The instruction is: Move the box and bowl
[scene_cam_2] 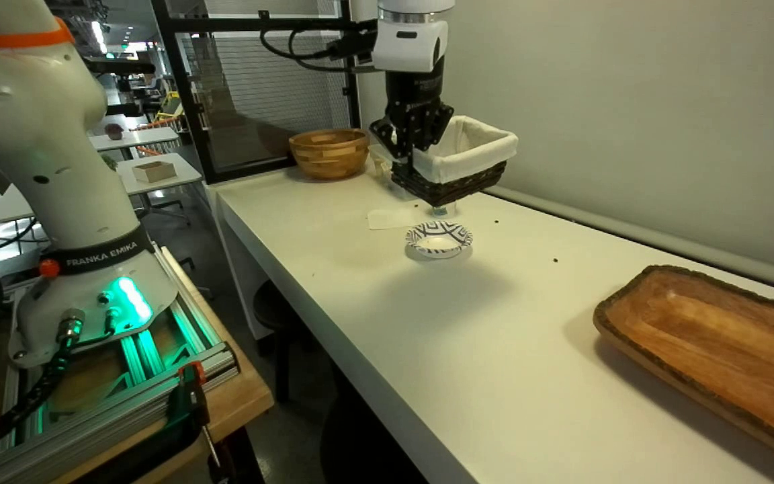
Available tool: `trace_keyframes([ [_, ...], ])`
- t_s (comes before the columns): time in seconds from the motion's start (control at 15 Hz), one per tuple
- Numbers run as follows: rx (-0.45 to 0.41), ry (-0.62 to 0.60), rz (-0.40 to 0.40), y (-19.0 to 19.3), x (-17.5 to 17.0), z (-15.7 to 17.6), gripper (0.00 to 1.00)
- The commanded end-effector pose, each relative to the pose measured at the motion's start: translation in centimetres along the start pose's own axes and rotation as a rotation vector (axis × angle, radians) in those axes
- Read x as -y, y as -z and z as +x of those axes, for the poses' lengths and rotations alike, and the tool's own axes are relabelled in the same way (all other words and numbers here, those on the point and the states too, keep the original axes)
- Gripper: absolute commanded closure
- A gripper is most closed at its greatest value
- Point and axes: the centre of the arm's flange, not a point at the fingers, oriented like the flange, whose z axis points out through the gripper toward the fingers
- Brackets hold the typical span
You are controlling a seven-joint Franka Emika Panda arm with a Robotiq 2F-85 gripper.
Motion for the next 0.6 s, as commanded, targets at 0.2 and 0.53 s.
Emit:
trace_keyframes([
  [0.2, 0.003, -0.065, -0.06, -4.6, 3.2, 4.5, 0.96],
  [0.53, -0.018, -0.09, -0.101, -8.8, 4.9, 7.4, 0.96],
])
